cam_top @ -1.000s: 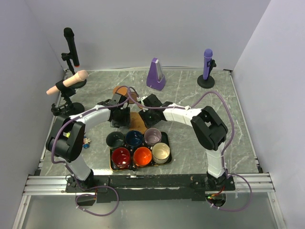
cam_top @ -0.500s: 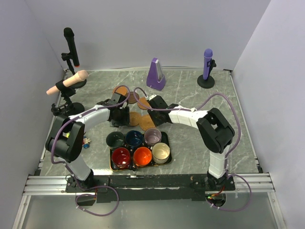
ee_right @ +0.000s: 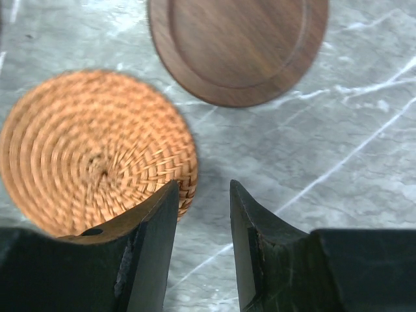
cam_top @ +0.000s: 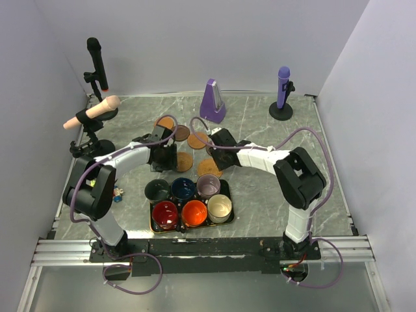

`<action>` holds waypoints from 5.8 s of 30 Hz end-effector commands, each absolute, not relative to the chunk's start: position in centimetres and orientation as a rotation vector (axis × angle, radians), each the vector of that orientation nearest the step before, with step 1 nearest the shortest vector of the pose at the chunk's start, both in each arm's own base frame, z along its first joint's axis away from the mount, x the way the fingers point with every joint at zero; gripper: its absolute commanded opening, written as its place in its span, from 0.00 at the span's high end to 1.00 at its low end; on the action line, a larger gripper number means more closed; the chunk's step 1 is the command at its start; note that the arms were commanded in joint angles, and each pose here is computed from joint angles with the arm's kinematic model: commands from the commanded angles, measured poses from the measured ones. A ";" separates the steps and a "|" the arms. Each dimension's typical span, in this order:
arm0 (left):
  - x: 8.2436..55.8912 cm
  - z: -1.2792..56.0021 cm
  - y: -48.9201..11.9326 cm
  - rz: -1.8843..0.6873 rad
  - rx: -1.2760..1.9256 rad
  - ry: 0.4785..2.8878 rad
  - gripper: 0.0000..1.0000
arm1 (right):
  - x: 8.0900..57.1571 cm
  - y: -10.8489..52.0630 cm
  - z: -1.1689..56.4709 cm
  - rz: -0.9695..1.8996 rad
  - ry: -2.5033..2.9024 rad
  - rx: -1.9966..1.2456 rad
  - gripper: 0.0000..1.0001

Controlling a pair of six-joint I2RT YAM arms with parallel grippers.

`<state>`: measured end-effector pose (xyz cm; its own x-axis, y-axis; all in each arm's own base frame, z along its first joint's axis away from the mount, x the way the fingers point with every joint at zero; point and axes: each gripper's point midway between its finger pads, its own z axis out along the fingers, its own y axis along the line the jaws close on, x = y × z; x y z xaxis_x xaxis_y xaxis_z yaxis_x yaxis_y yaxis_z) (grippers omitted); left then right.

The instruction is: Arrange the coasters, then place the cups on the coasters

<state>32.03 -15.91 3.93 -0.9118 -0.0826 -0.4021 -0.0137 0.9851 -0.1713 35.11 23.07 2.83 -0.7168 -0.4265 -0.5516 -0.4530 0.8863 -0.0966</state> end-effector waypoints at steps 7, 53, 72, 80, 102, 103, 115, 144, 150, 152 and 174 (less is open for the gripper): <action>34.3 5.3 -16.4 -0.237 -0.069 2.654 0.36 | 35.8 20.1 4.2 -0.030 2.509 -0.595 0.56; 38.3 5.1 -16.7 -0.252 -0.059 2.608 0.35 | 33.7 4.3 4.1 -0.440 2.778 -0.090 0.54; 38.3 1.6 -19.3 -0.409 0.055 2.664 0.48 | 35.6 3.2 7.6 -0.393 2.683 -0.028 0.53; 35.3 0.4 -23.4 -0.474 0.178 2.717 0.56 | 36.5 4.0 8.8 -0.333 2.650 -0.025 0.52; 34.9 4.6 -26.4 -0.498 0.172 2.620 0.50 | 34.5 20.7 10.0 0.235 2.516 -0.458 0.20; 34.8 5.0 -25.9 -0.495 0.150 2.616 0.50 | 34.4 21.2 10.0 0.244 2.514 -0.456 0.20; 31.8 3.2 -27.8 -0.722 0.157 2.697 0.48 | 34.0 20.9 10.0 0.198 2.506 -0.445 0.18; 35.7 8.0 -27.5 -0.686 0.089 2.517 0.44 | 32.6 19.7 7.2 0.271 2.523 -0.496 0.16; 37.4 10.2 -23.7 -0.585 -0.043 2.424 0.41 | 33.1 21.2 5.8 0.237 2.548 -0.559 0.22; 37.8 10.7 -22.8 -0.559 -0.068 2.406 0.40 | 33.2 21.7 5.5 0.237 2.550 -0.580 0.27; 39.3 12.4 -19.2 -0.484 -0.155 2.334 0.40 | 33.8 16.5 2.8 -0.082 2.702 -0.319 0.50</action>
<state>39.08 -19.58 10.51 -0.7629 -0.2287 -0.6047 0.0215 0.9259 -0.3773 32.88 20.03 2.60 -0.8572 -0.3040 -0.4158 -0.3238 0.9458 -0.0240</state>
